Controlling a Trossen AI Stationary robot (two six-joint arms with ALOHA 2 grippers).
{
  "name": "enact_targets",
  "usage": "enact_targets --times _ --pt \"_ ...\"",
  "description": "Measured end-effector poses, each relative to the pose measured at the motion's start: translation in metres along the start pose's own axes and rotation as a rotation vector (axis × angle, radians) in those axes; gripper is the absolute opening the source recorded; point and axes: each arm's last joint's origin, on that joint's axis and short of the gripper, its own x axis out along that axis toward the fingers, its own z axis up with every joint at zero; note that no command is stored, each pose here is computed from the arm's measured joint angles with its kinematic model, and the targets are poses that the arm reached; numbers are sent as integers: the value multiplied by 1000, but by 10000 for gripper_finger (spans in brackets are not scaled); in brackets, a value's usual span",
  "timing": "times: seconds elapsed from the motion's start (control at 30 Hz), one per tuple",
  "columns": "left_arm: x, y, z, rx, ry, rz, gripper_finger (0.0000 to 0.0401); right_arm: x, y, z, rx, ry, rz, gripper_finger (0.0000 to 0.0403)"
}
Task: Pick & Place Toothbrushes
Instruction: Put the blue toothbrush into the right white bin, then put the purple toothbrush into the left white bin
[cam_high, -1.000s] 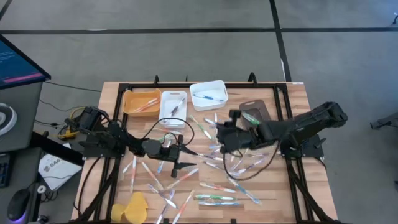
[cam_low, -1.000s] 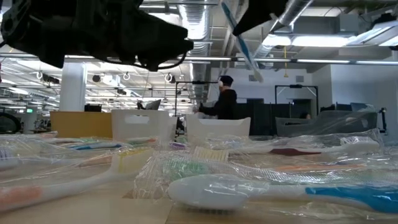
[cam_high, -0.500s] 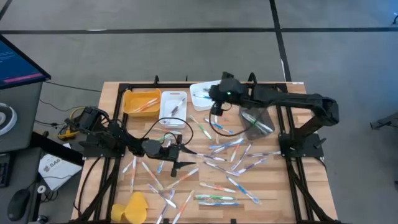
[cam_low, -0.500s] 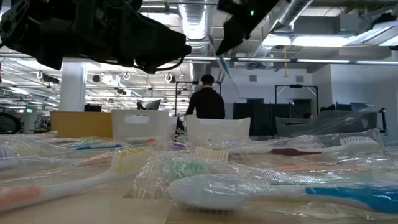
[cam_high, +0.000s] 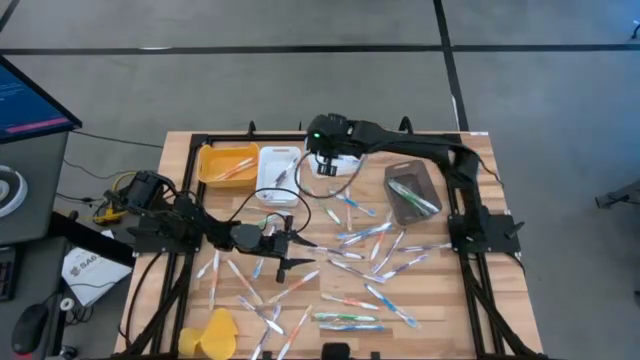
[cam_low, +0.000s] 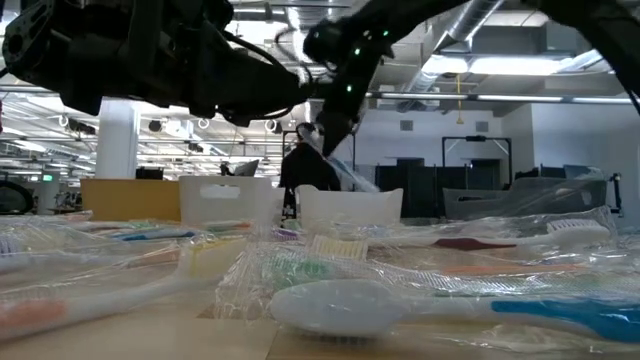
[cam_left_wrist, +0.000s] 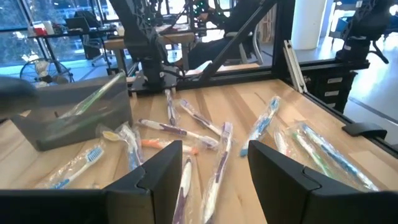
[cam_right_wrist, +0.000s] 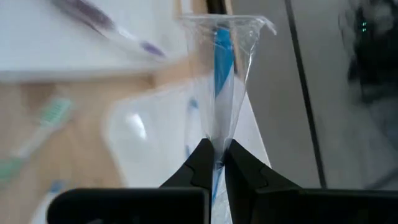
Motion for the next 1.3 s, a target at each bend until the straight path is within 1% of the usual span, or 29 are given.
enact_targets --times 0.13,0.27,0.6,0.67,0.77,0.87,1.03,1.13,1.3 --pt "0 -1 -2 1 18 -3 176 16 -13 0 99 89 -7 10" --pt "-1 -3 -3 5 32 -12 176 22 -19 -4 143 130 -5 10" --pt "-1 -3 -3 5 33 -12 176 23 -19 -6 149 137 31 16" --pt "-1 -3 -3 5 33 -12 176 31 -16 -6 153 142 38 15" --pt "-1 -3 -3 5 32 -12 176 44 -12 -12 172 197 64 19" --pt "-1 -3 -3 5 32 -12 176 49 -10 -16 194 229 67 46" --pt "-1 -3 -3 5 33 -12 176 48 -14 -15 242 217 55 107" --pt "-1 -3 -3 8 33 -12 176 38 -18 -14 268 202 49 149" --pt "-1 -3 -3 9 34 -11 176 12 -18 -15 252 226 64 208"
